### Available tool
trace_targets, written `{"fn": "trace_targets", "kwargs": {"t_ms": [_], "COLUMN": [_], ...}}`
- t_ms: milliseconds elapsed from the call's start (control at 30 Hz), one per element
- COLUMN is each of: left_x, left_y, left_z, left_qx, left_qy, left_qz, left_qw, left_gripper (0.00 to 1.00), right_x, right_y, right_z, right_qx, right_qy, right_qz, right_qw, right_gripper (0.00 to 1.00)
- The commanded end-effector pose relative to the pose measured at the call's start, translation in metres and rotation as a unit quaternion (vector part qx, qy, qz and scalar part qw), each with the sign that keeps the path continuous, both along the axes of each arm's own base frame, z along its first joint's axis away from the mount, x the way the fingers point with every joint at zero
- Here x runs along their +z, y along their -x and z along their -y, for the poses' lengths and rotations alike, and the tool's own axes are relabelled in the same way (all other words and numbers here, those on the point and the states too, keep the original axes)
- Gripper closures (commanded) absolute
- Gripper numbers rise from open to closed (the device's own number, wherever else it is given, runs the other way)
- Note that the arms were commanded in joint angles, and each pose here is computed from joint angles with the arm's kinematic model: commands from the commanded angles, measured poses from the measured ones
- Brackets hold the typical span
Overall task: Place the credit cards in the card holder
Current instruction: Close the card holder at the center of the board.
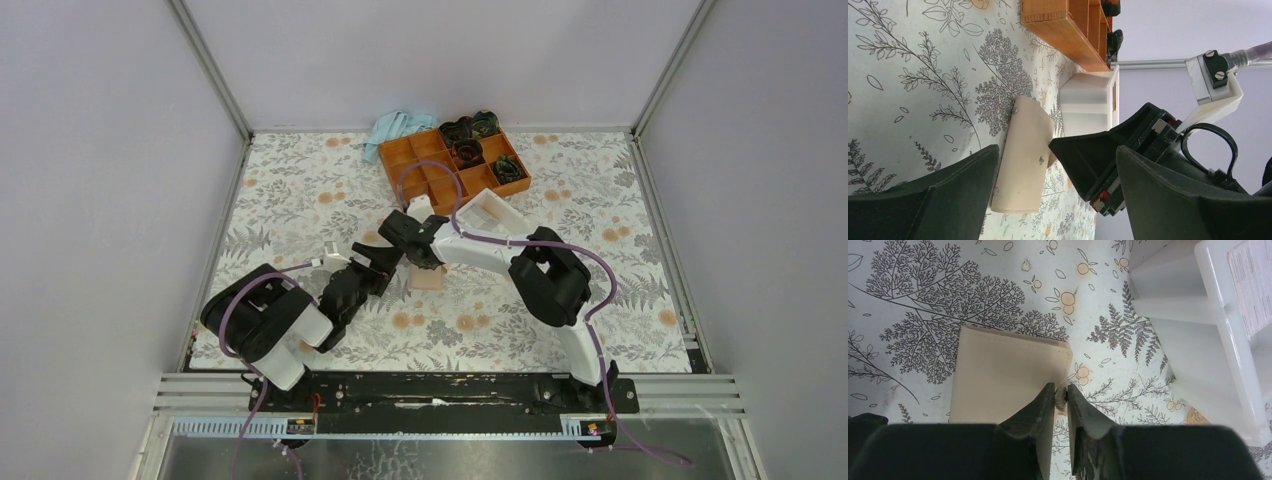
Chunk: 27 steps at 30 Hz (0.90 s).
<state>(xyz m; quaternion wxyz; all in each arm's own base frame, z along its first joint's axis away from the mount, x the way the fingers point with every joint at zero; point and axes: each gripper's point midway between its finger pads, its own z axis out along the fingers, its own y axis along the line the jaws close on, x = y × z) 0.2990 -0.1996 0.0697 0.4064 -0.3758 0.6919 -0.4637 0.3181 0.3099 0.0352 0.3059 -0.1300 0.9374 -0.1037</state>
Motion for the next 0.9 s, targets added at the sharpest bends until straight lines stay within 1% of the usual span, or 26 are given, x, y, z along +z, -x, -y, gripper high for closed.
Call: {"fn": "trace_targets", "kwargs": {"t_ms": [0,233,433,867], "left_x": [0.01,0.009,0.008,0.011], "left_y": [-0.002,-0.002,-0.001,-0.003], "left_z": [0.0,0.001,0.0,0.005], "left_qx": [0.0,-0.002,-0.003,-0.01], "left_qy": [0.014,0.011,0.009,0.016], "left_qz": [0.02,0.02,0.019,0.023], "left_qw": [1.0,1.0,1.0,1.0], "left_gripper": [0.06,0.06,0.06,0.06], "right_x": [0.02,0.026,0.029,0.035], "right_y": [-0.001,0.001,0.003,0.006], "right_z": [-0.005,-0.012,-0.015,-0.02], "right_qx": [-0.001,0.007,0.01,0.014], "right_qy": [0.002,-0.005,-0.007,-0.014], "right_qz": [0.029,0.038,0.042,0.05], "right_qw": [1.0,0.999,0.999,0.999], "right_gripper": [0.78,0.78,0.75,0.75]}}
